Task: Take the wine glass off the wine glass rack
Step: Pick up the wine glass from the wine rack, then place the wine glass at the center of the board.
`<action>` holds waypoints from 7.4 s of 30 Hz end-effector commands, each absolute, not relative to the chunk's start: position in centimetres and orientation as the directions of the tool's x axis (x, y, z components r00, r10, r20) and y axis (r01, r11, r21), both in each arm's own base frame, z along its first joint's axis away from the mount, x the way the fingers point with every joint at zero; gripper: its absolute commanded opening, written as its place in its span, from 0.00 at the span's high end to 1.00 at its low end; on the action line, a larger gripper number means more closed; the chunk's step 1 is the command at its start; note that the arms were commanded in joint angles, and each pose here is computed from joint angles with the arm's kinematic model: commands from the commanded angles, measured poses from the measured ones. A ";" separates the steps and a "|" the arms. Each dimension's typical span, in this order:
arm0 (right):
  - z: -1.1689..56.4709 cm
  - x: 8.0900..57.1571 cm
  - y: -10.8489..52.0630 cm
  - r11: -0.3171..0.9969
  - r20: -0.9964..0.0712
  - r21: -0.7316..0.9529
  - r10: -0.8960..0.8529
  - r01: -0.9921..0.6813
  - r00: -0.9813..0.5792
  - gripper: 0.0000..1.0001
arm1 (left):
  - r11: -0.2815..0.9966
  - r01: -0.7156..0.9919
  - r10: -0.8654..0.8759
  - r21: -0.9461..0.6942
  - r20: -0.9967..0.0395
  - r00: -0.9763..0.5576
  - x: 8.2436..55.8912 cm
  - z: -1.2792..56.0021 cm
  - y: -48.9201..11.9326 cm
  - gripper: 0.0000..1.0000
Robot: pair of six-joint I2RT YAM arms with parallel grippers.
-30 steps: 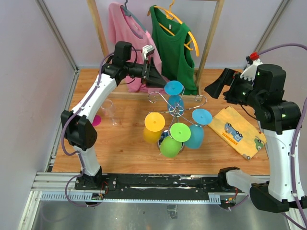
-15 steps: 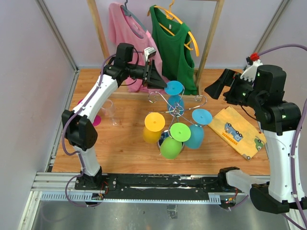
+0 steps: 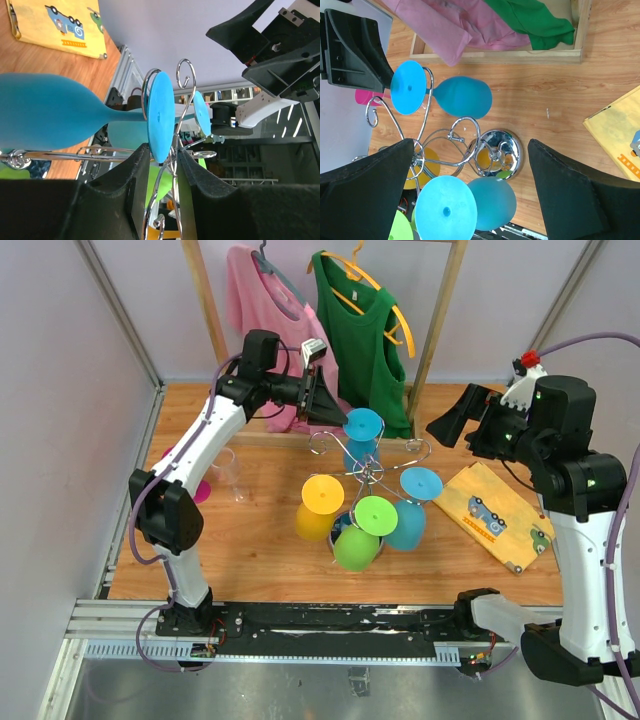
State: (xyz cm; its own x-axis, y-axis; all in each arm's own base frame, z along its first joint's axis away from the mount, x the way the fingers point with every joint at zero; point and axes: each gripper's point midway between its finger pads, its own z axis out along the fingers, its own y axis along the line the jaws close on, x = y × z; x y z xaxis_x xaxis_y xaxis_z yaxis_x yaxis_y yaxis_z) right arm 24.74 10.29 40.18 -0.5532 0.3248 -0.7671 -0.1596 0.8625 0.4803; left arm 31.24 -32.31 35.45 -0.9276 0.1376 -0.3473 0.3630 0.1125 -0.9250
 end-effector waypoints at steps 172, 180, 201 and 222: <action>40.1 26.3 10.9 0.844 -0.767 0.500 0.329 -0.192 -0.552 0.02 | 0.231 0.433 -0.088 -0.872 -0.461 -0.883 33.1 38.2 -19.0 1.00; 39.9 27.3 11.5 0.829 -0.759 0.520 0.337 -0.207 -0.558 0.02 | 0.434 0.553 -0.148 -0.711 -0.662 -0.735 35.1 39.6 -14.6 1.00; 49.1 33.1 16.2 0.697 -0.802 0.560 0.320 -0.448 -0.504 0.01 | 0.770 0.625 0.333 0.123 -0.915 -0.230 32.8 40.1 -12.5 1.00; 48.4 32.7 23.5 0.554 -0.777 0.595 0.215 -0.582 -0.591 0.02 | 0.460 0.620 0.810 0.636 -0.586 0.000 30.2 33.4 -11.5 1.00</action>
